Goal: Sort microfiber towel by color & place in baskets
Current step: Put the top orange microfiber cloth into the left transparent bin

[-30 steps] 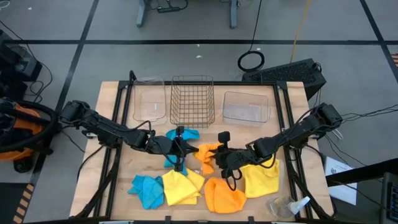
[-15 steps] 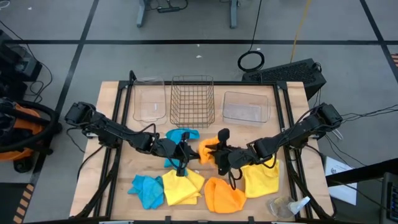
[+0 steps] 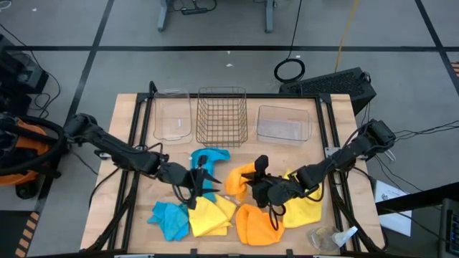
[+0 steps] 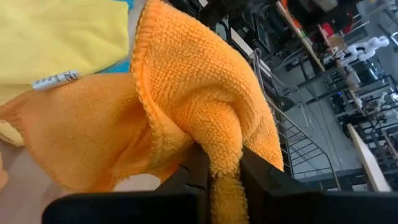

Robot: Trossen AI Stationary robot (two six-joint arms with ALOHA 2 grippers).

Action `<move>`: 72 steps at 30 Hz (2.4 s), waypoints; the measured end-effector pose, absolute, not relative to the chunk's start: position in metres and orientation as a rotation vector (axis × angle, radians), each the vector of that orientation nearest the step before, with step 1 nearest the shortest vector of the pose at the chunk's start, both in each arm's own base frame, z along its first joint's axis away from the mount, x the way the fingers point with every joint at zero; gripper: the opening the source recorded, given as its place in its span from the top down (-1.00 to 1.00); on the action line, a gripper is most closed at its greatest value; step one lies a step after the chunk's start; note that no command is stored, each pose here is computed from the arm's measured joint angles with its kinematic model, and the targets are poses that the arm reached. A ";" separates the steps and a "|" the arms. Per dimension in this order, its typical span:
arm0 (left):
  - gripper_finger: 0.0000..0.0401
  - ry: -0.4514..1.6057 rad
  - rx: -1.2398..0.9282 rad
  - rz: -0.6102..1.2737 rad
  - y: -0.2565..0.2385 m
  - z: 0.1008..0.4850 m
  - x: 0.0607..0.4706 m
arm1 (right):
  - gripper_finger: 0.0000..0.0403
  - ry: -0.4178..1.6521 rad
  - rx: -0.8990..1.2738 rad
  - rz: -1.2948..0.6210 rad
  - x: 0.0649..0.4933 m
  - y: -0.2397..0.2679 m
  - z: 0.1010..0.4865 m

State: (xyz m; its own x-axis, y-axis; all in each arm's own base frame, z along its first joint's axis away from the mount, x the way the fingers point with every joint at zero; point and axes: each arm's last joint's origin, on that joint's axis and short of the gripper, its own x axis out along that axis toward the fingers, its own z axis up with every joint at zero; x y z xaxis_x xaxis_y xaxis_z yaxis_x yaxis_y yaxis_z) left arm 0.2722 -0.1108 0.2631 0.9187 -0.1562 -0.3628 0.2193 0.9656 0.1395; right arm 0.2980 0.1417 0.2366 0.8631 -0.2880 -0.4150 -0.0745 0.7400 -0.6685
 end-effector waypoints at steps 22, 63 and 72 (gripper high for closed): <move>-0.49 0.137 0.404 -0.104 -0.121 0.236 0.317 | 0.83 0.344 -0.790 -0.034 0.304 0.153 0.253; 0.65 0.111 0.551 -0.088 -0.117 0.225 0.327 | 0.09 0.345 -0.309 -0.234 0.291 0.167 0.262; 0.65 0.084 0.543 -0.081 -0.118 0.234 0.323 | -0.19 0.601 -0.198 -0.237 0.280 0.166 0.271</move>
State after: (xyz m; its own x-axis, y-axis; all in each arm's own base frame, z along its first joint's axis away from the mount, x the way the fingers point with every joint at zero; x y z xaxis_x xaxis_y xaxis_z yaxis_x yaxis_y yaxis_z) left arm 0.3228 -0.1178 0.2342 0.9934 -0.0551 -0.1009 0.0993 0.8532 0.5120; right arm 0.2800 0.1655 0.2706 0.7990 -0.2768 -0.5338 0.1621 0.9540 -0.2522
